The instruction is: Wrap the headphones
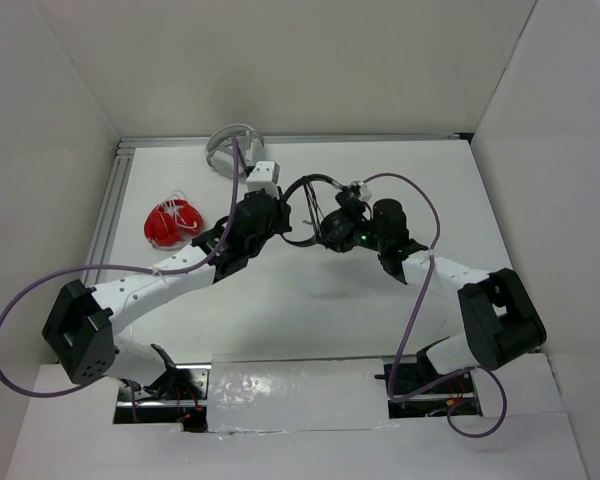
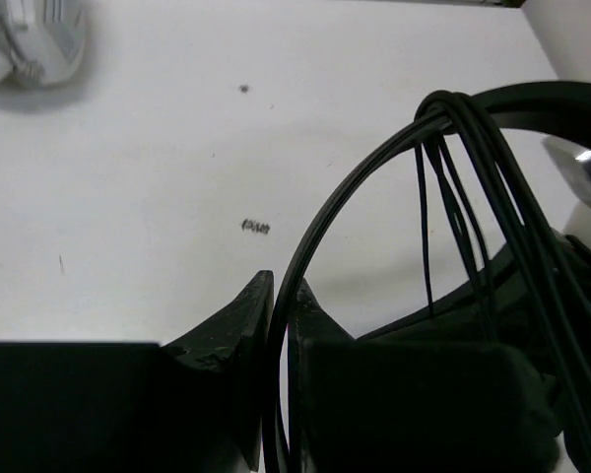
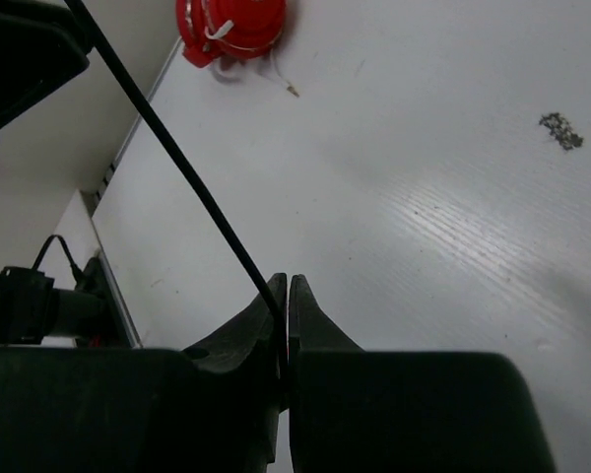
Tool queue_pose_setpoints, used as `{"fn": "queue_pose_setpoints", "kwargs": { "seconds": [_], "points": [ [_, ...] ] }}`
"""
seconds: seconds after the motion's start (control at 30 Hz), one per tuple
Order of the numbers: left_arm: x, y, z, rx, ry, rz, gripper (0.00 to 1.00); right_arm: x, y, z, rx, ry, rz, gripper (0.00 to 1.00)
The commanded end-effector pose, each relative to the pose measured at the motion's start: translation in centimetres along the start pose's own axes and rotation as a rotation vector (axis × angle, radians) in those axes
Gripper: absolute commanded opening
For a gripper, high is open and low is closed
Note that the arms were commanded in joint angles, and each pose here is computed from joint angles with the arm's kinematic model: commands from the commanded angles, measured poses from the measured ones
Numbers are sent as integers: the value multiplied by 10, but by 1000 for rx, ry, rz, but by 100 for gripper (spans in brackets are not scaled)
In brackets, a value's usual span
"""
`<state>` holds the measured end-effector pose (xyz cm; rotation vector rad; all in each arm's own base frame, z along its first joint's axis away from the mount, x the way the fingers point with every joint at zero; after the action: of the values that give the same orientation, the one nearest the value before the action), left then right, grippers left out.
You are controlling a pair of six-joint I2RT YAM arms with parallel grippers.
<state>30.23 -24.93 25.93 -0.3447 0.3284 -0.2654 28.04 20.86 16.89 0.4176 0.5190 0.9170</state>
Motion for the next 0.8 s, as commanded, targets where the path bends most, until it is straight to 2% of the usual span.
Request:
{"fn": "queue_pose_setpoints", "kwargs": {
  "seconds": [0.0,0.07,0.2,0.23,0.3,0.33,0.4,0.43,0.47,0.5,0.53,0.57,0.6,0.63,0.67,0.77],
  "points": [
    [8,13,18,-176,-88,169,0,-3,7,12,-12,-78,-53,8],
    [16,19,9,-203,-85,241,0,-2,5,9,-16,-68,-74,9],
    [27,33,-18,-218,-2,391,0,3,-2,-7,25,-40,-171,10],
    [33,35,-29,-246,21,432,0,4,-2,-11,32,-34,-176,13],
    [38,36,-30,-255,26,483,0,4,-2,-19,43,-21,-183,14],
    [39,44,-45,-257,66,553,0,5,-4,-20,48,-25,-204,15],
    [42,44,-44,-277,61,613,0,3,-10,-23,76,-13,-271,15],
    [38,56,-61,-287,104,711,0,4,-16,-23,87,-22,-328,15],
    [38,54,-56,-310,98,745,0,4,-19,-24,95,-19,-350,15],
    [42,58,-68,-356,96,816,0,5,-21,-26,98,-20,-362,15],
    [30,69,-75,-312,137,910,0,5,-21,-29,105,-18,-364,15],
    [29,67,-68,-338,115,954,0,5,-22,-29,109,-22,-372,15],
    [31,73,-78,-379,96,1038,0,5,-25,-31,111,-18,-387,15],
    [15,82,-81,-310,127,1140,0,6,-24,-32,105,-15,-395,16],
    [19,81,-80,-319,80,1193,0,6,-26,-34,101,-5,-410,16],
    [22,78,-85,-302,85,1190,0,7,-29,-36,103,7,-441,16]
  ]
}}
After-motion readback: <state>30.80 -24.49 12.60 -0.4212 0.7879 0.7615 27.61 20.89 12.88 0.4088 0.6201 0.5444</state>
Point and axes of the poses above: each gripper's point midway between its finger pads, its own x axis out along the fingers, its own y axis along the line the jaws close on, z = x × y, the point moved 6 cm from there along -x, back along the fingers, and after that the axes turned 5 degrees about -x, right-handed, at the moved point
